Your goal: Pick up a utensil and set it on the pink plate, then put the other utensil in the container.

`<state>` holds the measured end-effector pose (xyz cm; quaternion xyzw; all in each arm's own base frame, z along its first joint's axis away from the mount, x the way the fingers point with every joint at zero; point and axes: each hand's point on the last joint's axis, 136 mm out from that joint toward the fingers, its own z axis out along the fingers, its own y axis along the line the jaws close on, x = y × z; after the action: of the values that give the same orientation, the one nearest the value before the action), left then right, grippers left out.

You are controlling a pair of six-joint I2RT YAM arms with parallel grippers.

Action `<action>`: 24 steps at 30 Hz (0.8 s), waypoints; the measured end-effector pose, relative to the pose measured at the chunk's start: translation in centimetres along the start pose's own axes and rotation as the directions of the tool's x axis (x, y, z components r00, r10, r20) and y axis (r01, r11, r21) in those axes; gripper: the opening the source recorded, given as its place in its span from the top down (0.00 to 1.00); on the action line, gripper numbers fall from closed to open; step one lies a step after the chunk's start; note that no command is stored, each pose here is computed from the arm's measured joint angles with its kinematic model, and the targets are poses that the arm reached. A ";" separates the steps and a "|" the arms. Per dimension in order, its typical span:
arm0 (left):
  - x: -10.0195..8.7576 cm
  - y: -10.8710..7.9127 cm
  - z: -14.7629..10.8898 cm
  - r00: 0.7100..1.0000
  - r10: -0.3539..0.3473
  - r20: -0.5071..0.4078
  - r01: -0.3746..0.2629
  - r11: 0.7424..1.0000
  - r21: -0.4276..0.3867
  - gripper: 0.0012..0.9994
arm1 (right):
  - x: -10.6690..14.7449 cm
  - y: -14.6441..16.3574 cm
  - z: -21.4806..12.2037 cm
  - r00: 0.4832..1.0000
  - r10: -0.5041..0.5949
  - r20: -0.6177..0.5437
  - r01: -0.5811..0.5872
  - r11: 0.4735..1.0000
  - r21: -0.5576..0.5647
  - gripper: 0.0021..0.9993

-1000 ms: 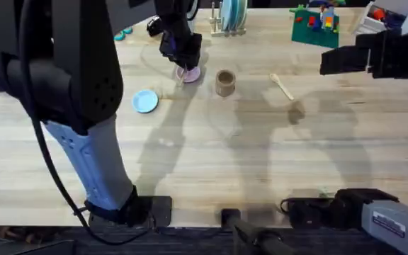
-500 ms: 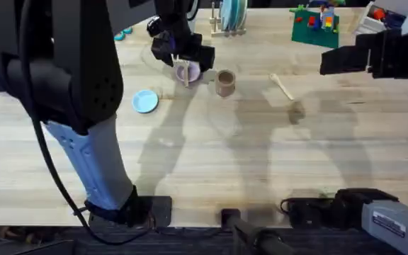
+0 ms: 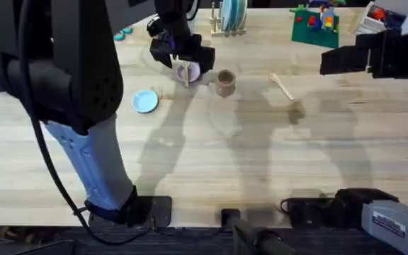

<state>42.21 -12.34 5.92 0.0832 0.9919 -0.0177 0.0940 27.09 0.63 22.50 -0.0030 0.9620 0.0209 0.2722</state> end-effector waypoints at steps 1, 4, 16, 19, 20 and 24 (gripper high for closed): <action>-0.1 0.0 -0.3 1.000 -0.003 -0.002 0.003 1.000 0.000 0.01 | 0.0 0.0 0.0 1.000 0.000 0.000 0.000 1.000 0.000 0.01; -1.2 -0.3 -1.4 0.999 -0.010 0.031 0.010 1.000 0.011 0.01 | 0.0 0.0 0.0 1.000 0.000 0.000 0.000 1.000 0.000 0.00; -0.1 -1.9 -13.0 0.983 -0.010 0.184 -0.015 0.991 0.134 0.01 | 0.0 0.0 0.0 1.000 0.000 0.000 0.000 1.000 0.000 0.00; 0.1 -2.3 -14.8 0.974 0.012 0.226 -0.048 0.986 0.158 0.01 | 0.0 0.0 0.0 1.000 0.000 0.000 0.000 1.000 0.000 0.00; 0.2 -2.4 -15.3 0.970 0.017 0.242 -0.058 0.985 0.164 0.01 | 0.0 0.0 0.0 1.000 0.000 0.000 0.000 1.000 0.000 0.00; 1.4 -3.0 -16.8 0.947 0.060 0.314 -0.126 0.973 0.193 0.01 | 0.0 0.0 0.0 1.000 0.000 0.000 0.000 1.000 0.000 0.00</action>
<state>37.25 -14.22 22.19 0.1359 0.9528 -0.1309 0.2380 27.09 0.63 22.49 -0.0031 0.9620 0.0208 0.2721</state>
